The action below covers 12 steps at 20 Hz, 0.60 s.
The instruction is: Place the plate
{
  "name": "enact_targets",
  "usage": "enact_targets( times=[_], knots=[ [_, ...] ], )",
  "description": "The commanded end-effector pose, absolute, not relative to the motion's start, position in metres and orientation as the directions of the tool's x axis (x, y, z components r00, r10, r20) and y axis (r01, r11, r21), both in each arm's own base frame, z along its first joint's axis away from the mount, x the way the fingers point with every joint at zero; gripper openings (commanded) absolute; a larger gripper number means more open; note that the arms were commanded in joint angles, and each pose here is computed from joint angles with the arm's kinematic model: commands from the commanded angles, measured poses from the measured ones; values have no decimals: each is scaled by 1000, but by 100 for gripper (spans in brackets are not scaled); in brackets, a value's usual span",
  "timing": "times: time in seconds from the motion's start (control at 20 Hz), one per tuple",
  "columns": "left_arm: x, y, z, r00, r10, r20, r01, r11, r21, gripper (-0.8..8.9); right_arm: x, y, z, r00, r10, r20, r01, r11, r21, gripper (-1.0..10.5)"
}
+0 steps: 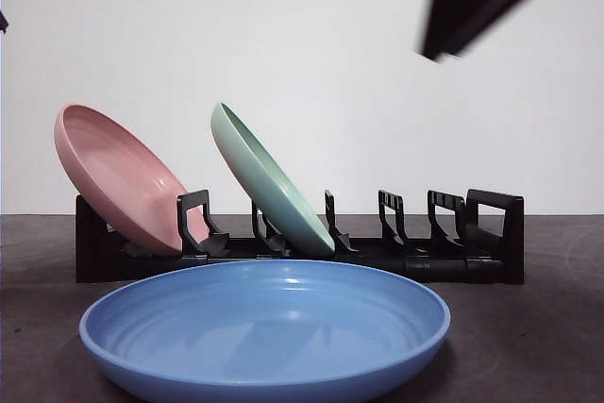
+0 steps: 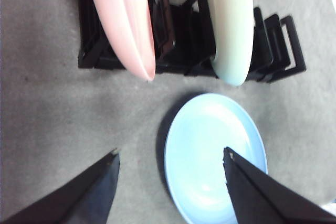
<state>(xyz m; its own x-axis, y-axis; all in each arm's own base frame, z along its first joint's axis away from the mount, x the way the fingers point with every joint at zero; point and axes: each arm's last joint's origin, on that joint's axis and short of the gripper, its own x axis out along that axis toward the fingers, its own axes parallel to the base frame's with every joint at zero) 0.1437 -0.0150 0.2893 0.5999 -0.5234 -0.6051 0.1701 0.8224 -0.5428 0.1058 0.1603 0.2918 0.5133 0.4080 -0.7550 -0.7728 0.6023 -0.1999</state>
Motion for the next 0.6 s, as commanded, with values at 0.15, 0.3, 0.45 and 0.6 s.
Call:
enact_targets(
  times=[0.15,0.3,0.45,0.6],
  knots=[
    [161,-16,308,614,-512,-600,164,827,-538,309,122,133,299,473,446,-759,-681,733,6,229],
    [178,-18,323,647,-412,-642,111,884,-455,307,129,116,304,448,503,-739,-635,761,134,229],
    [199,-22,341,644,-260,-720,46,952,-302,308,132,106,307,470,507,-722,-607,780,153,229],
    [227,-31,353,609,-165,-775,32,982,-184,307,131,103,309,483,503,-717,-595,789,153,229]
  ],
)
